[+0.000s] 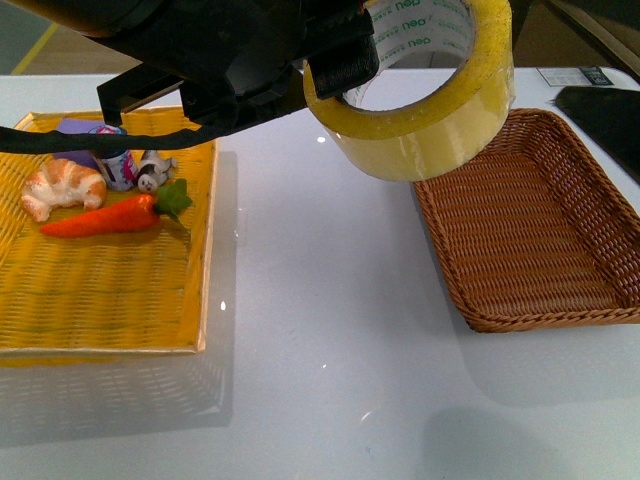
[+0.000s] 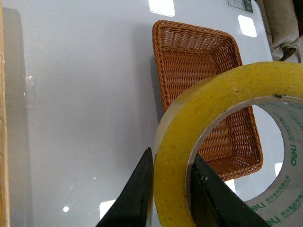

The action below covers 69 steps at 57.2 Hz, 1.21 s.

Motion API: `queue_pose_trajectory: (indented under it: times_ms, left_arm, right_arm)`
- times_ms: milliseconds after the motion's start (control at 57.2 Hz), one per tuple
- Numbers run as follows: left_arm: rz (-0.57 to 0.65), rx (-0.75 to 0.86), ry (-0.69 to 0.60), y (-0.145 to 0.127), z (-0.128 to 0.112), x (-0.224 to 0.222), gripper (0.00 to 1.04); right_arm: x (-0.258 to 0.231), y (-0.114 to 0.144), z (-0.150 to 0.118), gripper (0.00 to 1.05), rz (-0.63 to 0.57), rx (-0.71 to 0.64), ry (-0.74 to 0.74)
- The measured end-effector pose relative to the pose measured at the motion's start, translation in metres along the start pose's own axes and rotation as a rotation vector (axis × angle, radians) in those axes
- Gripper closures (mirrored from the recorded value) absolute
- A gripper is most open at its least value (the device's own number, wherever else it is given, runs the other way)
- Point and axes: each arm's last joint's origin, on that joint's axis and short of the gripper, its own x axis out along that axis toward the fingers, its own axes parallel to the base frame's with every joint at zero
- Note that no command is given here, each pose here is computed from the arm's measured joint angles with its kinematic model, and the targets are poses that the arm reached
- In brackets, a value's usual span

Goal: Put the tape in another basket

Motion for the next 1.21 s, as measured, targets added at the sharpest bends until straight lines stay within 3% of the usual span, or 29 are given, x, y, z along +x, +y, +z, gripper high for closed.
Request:
queue_pose_trajectory:
  times_ms: [454,769,891,1205]
  left_arm:
    - [-0.026,-0.011,0.022,-0.001,-0.001,0.000,0.90]
    - [-0.056,-0.059,0.047,0.000,0.000,0.000,0.90]
    - [-0.061,-0.063,0.043,0.001,0.001,0.000,0.90]
    - [-0.093,-0.069,0.001,0.002,0.009,-0.004,0.45]
  right_arm:
    - [0.026,-0.014,-0.008,0.09,0.002,0.057,0.021]
    - [0.028,-0.017,-0.009,0.55,-0.009,0.077,0.007]
    - [0.028,-0.017,-0.009,0.58,-0.007,0.078,0.003]
    - [0.027,-0.020,-0.008,0.58,-0.024,0.083,-0.006]
